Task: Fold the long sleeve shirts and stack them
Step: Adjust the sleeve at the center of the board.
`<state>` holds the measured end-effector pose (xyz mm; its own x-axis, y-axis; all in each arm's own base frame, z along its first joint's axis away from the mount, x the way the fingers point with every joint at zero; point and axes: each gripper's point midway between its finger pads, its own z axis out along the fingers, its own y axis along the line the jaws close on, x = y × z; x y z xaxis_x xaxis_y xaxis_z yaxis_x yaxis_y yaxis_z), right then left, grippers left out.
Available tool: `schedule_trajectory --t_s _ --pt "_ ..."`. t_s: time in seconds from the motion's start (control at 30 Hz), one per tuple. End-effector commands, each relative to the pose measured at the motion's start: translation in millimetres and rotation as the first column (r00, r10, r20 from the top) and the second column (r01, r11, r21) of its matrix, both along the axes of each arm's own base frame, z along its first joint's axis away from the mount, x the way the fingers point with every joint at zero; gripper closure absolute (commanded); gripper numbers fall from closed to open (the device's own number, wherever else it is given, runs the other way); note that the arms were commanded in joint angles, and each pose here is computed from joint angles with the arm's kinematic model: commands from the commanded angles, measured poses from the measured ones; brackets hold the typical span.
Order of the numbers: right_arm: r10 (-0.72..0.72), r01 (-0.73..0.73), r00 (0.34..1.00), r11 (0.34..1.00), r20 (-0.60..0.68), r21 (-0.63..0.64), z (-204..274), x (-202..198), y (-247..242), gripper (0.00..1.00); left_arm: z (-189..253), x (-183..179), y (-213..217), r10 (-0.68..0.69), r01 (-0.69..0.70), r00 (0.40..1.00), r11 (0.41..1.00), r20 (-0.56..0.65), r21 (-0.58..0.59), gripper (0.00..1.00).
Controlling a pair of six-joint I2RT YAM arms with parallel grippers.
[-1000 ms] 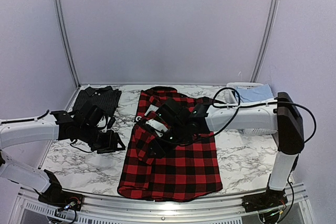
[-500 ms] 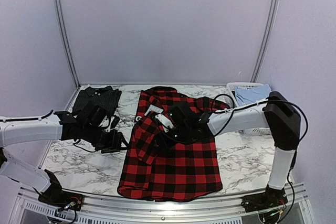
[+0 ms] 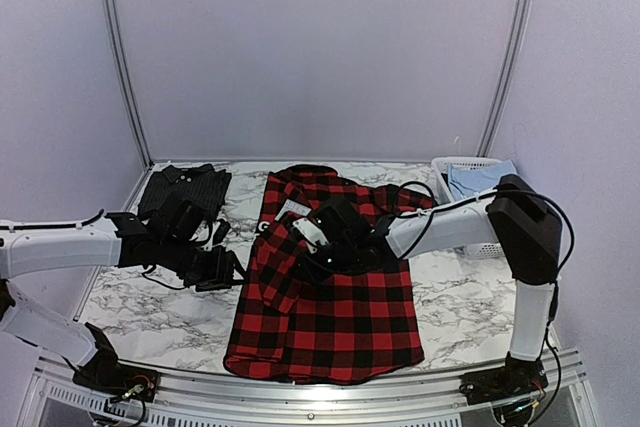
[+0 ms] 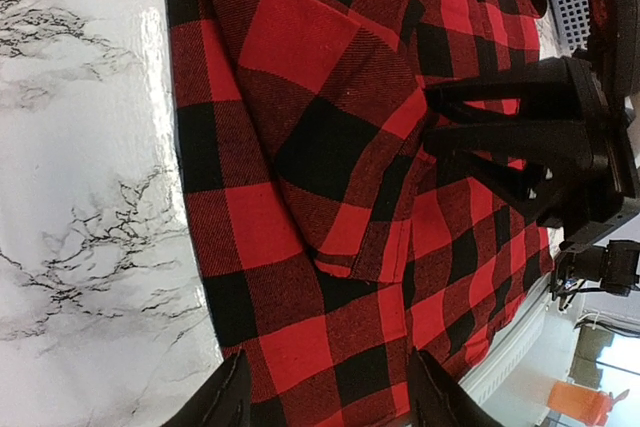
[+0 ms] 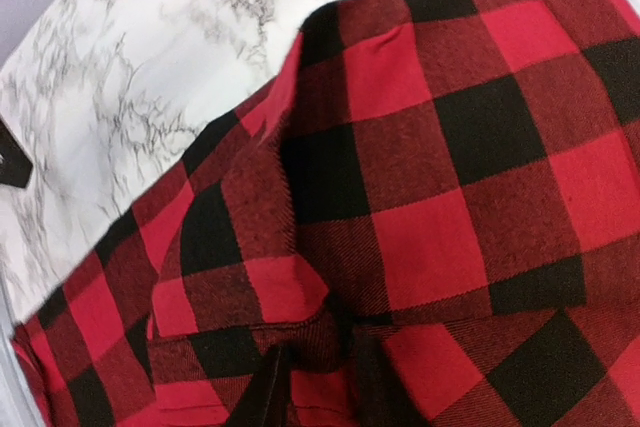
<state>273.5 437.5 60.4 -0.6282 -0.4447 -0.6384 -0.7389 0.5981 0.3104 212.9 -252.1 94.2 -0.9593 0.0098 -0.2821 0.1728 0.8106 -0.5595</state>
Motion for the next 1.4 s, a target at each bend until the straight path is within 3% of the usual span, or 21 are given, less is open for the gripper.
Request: schedule_trajectory --t_s 0.0,0.07,0.23,0.4,0.43,0.63,0.87,0.97,1.07,1.37 --pt "0.045 -0.045 0.999 0.999 0.009 0.019 17 -5 18 0.89 -1 -2 -3 -0.021 0.021 1.0 1.0 0.004 -0.009 0.46" --pt "0.087 -0.087 0.996 0.996 0.001 0.014 28 -15 28 1.0 2 -1 -1 -0.012 0.012 1.0 1.0 0.017 -0.008 0.48" --pt "0.212 -0.207 0.976 0.975 -0.053 0.085 62 -57 72 1.0 -3 4 20 0.051 -0.053 0.998 0.998 0.035 0.042 0.53" --pt "0.305 -0.28 0.942 0.945 -0.139 0.171 63 -88 116 1.0 -7 8 49 0.164 -0.167 0.985 0.982 0.047 0.084 0.53" --pt "0.313 -0.288 0.939 0.942 -0.142 0.172 62 -89 122 0.98 -8 8 55 0.185 -0.189 0.981 0.978 0.051 0.089 0.49" --pt "0.279 -0.26 0.956 0.95 -0.092 0.175 76 -70 129 0.6 -3 8 69 0.227 -0.233 0.971 0.969 0.07 0.087 0.33" --pt "0.21 -0.191 0.974 0.962 -0.079 0.196 87 -41 105 0.41 0 11 69 0.226 -0.233 0.97 0.968 0.086 0.09 0.29" --pt "0.192 -0.165 0.975 0.963 -0.112 0.213 84 -33 100 0.42 8 14 68 0.22 -0.229 0.969 0.97 0.108 0.077 0.27" --pt "0.105 -0.09 0.989 0.986 -0.103 0.139 69 -18 87 0.46 17 15 61 0.195 -0.201 0.974 0.978 0.113 0.051 0.27" --pt "-0.156 0.16 0.987 0.981 0.039 -0.109 17 20 30 0.7 16 1 42 0.1 -0.105 0.99 0.994 0.097 0.043 0.4"
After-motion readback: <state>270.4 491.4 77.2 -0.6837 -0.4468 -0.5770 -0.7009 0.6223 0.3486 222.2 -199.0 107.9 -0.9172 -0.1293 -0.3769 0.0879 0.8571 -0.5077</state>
